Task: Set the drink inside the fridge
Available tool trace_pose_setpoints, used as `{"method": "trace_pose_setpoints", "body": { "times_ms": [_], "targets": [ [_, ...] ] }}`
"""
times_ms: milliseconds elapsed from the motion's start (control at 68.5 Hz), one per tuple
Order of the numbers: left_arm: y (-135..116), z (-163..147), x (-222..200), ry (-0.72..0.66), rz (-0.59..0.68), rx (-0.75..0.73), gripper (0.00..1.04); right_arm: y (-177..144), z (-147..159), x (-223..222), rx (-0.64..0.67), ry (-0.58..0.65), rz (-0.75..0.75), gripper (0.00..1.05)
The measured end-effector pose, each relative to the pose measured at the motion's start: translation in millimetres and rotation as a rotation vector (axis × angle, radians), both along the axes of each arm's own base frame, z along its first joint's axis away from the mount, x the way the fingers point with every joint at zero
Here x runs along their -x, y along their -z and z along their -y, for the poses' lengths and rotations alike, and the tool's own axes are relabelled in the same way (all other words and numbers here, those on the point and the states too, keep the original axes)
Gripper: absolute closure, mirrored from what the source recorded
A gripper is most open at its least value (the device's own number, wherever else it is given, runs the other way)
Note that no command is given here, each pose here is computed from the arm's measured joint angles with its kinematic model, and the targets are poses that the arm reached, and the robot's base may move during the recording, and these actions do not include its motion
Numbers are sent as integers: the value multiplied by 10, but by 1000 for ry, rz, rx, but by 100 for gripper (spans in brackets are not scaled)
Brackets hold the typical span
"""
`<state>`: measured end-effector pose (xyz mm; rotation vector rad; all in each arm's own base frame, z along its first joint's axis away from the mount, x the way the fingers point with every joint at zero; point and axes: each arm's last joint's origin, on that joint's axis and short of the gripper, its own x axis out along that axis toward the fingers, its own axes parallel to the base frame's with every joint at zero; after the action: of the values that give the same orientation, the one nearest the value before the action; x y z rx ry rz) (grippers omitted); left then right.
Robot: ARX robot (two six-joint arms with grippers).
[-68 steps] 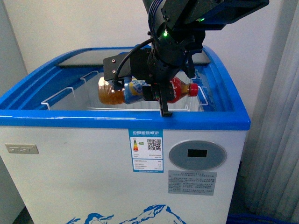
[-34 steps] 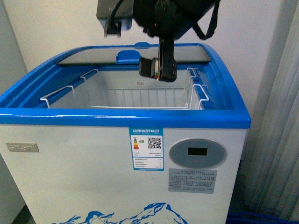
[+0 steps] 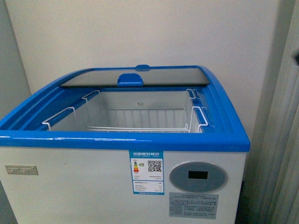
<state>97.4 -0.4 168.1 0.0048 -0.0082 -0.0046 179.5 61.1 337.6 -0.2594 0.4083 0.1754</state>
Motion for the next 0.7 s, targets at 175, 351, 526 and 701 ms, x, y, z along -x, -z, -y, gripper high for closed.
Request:
{"method": "trace_pose_setpoints", "body": {
  "times_ms": [175,351,526,701],
  "targets": [
    [-1,0,2,0,2,0,102,271,260,803,-248,128,-18,8],
    [-2,0,3,0,3,0,102,673,420,828,-310,162,383,36],
    [-1,0,3,0,2,0,102,1025,490,811,-278,169,397,65],
    [-1,0,3,0,2,0,102,1213,604,814,-267,179,403,95]
  ]
}}
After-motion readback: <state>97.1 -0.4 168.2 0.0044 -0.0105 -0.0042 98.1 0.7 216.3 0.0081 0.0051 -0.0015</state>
